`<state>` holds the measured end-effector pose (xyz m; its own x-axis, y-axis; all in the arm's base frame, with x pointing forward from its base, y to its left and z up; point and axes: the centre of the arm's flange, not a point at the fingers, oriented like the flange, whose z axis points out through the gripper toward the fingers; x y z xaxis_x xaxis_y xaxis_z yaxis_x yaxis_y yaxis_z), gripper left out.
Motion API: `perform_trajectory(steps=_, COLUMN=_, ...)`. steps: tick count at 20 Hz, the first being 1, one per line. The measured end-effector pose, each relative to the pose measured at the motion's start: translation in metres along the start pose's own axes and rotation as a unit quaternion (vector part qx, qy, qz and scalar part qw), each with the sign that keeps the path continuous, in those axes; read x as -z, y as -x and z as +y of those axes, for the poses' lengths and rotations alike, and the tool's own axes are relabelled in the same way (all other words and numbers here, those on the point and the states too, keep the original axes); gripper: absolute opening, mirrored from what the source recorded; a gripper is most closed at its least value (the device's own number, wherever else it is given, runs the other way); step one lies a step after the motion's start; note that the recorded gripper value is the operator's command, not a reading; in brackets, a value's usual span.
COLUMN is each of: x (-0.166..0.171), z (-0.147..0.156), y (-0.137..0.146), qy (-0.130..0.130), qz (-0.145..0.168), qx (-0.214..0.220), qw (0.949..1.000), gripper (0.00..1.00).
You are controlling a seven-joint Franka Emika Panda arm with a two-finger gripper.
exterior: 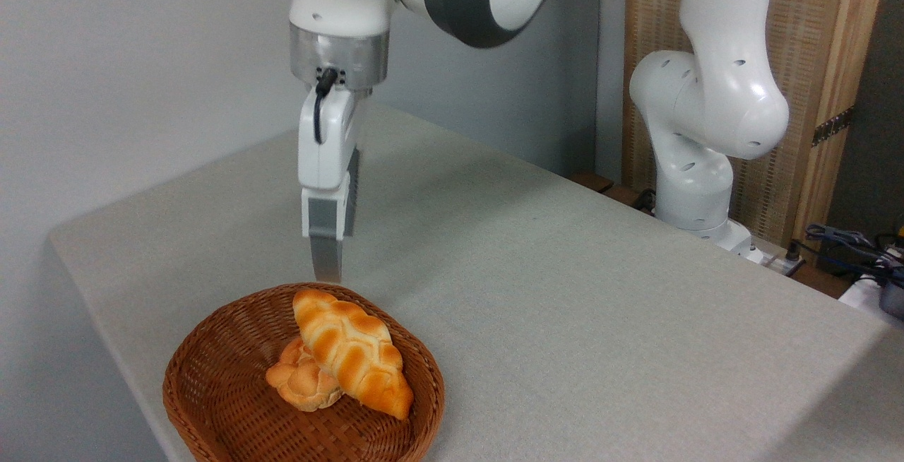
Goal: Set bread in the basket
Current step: 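Raise the open gripper up away from the basket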
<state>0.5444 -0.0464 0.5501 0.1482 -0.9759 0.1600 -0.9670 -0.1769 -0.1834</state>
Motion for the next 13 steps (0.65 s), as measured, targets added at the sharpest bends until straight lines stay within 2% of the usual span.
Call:
perform_trajectory(steps=1, x=0.003, z=0.000, y=-0.003, qy=-0.001, qz=0.001, qx=0.048, qw=0.9988, gripper=1.00)
perform_trajectory(steps=2, x=0.005, z=-0.001, y=-0.005, qy=-0.002, qz=0.001, qx=0.098, qw=0.9952, gripper=1.00)
perform_trajectory(steps=3, x=0.007, z=-0.001, y=-0.006, qy=-0.001, qz=-0.001, qx=0.149, qw=0.9888, gripper=1.00)
perform_trajectory(steps=4, x=0.009, z=-0.001, y=-0.006, qy=-0.001, qz=-0.004, qx=0.193, qw=0.9813, gripper=1.00)
perform_trajectory(steps=6, x=0.015, z=-0.002, y=-0.006, qy=-0.003, qz=-0.009, qx=0.281, qw=0.9596, gripper=1.00)
perform_trajectory(steps=7, x=0.017, z=-0.003, y=-0.005, qy=-0.005, qz=-0.010, qx=0.312, qw=0.9499, gripper=1.00)
perform_trajectory(steps=8, x=0.017, z=-0.003, y=-0.003, qy=-0.005, qz=-0.011, qx=0.333, qw=0.9429, gripper=1.00)
perform_trajectory(steps=10, x=0.016, z=-0.003, y=0.000, qy=0.001, qz=-0.016, qx=0.348, qw=0.9374, gripper=1.00)
perform_trajectory(steps=13, x=0.013, z=-0.002, y=0.002, qy=0.007, qz=-0.021, qx=0.357, qw=0.9339, gripper=1.00)
